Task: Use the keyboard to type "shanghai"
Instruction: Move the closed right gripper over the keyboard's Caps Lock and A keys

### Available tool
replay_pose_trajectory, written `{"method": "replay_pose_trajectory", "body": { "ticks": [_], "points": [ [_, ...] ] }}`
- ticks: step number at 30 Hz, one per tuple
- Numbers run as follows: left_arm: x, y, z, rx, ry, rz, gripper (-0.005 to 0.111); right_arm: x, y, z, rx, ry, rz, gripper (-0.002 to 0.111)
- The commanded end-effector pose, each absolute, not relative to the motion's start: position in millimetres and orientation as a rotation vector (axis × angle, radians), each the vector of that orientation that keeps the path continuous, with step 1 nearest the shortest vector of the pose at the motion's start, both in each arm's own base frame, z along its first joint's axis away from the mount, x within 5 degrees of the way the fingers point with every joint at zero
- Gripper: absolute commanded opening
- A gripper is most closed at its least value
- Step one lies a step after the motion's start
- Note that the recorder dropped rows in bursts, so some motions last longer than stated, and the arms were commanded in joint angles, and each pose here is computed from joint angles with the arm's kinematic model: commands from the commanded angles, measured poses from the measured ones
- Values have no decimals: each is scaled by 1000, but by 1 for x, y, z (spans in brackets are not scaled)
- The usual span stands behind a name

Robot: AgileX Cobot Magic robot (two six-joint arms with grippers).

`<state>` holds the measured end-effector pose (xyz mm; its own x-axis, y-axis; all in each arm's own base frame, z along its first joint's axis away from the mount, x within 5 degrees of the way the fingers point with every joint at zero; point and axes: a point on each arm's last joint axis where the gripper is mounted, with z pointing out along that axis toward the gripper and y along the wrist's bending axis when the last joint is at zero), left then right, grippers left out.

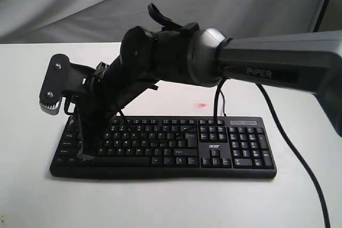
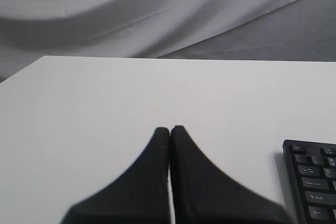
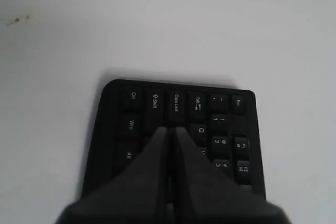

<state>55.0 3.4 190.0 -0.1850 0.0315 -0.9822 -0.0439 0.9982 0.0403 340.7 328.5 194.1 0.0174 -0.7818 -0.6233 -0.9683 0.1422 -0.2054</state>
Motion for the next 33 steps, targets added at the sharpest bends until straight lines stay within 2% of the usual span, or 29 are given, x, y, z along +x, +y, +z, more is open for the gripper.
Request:
{"method": "replay_pose_trajectory", "body": {
  "ticks": [1,14,33],
  "points": [
    [55,3,189,-7,1749,63,1,339,328,186,-1642,1820,395,0],
    [55,3,189,-7,1749,63,1,343,333,154,-1611,1866,454,0],
    [55,3,189,-7,1749,63,1,374,338,145,-1600,1890,495,0]
  ]
}}
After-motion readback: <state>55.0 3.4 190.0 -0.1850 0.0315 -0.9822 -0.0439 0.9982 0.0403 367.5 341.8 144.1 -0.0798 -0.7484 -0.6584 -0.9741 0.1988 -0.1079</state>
